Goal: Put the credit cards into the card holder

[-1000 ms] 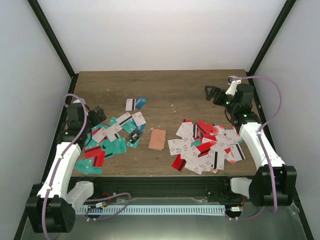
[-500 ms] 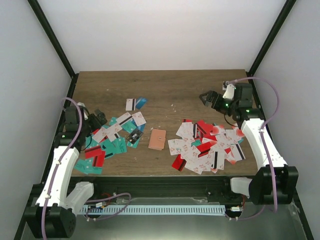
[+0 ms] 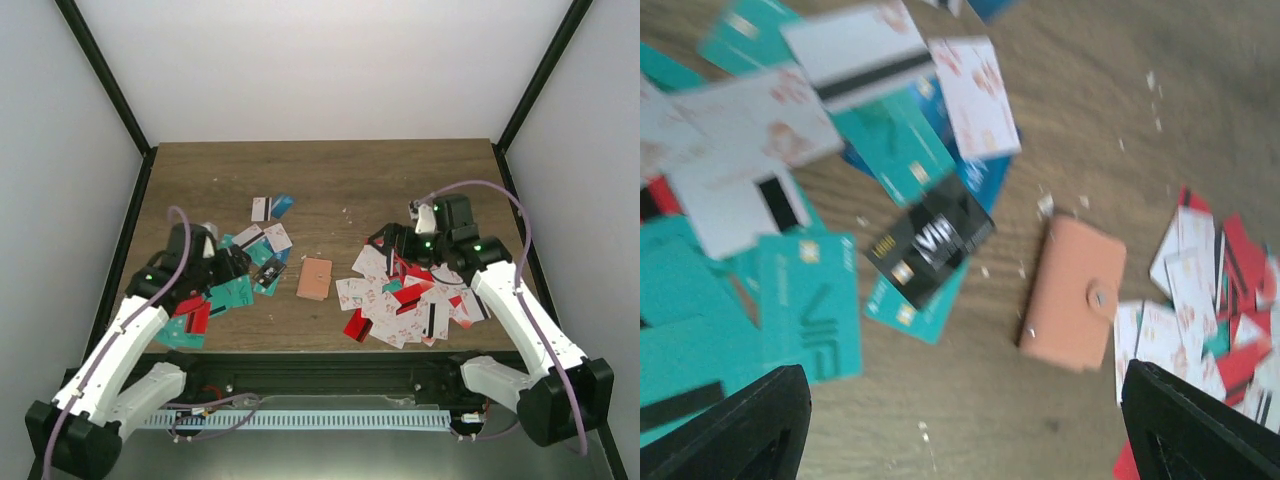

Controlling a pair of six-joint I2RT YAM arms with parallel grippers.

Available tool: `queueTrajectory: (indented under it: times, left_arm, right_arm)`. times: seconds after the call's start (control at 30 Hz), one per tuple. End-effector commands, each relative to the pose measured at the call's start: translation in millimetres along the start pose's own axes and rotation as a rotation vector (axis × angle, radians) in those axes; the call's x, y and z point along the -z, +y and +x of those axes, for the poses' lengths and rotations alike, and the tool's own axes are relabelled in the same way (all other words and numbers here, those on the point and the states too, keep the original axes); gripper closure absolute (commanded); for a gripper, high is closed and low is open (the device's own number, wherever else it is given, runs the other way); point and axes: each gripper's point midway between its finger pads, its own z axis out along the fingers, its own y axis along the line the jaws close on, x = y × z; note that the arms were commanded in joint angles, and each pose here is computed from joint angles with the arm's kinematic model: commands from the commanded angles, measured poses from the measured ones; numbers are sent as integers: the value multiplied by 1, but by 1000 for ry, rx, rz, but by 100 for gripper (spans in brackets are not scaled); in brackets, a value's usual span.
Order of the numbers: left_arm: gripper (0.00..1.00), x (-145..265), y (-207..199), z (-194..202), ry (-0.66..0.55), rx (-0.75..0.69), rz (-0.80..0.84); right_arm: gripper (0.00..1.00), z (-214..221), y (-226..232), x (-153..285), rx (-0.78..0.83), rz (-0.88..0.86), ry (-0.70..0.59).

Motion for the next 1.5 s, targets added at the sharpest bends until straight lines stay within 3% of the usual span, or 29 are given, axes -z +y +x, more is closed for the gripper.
queueTrajectory:
  times: [0.0, 0.17, 0.27, 0.37, 0.43, 0.47, 0.6, 0.97, 1.23, 1.47]
  left_arm:
    - [15, -18, -22, 38, 100, -26, 55]
    - [23, -45, -46, 73, 196, -89, 93]
    - [34, -62, -60, 90, 257, -116, 119]
    - [53, -79, -66, 99, 304, -134, 91]
    - [78, -89, -63, 101, 327, -133, 55]
    - [85, -92, -62, 102, 337, -132, 38]
    - [93, -105, -62, 107, 386, -134, 3]
    - [96, -145, -64, 114, 448, -177, -45]
    - [73, -171, -70, 115, 467, -198, -57]
    - [66, -182, -67, 123, 500, -197, -67]
  right_arm:
    - [0, 27, 5, -7, -49, -5, 66]
    - [1, 37, 5, -4, -33, 5, 88]
    - [3, 39, 1, 4, -21, 38, 74]
    - [9, 42, 0, 12, -27, 51, 63]
    - [16, 44, -3, 15, -46, 64, 51]
    - [18, 45, -5, 16, -59, 74, 48]
    - [20, 56, -11, 19, -129, 89, 51]
    - [19, 68, -22, 13, -200, 93, 55]
    - [18, 70, -26, 11, -186, 109, 69]
    - [18, 67, -29, 7, -166, 129, 75]
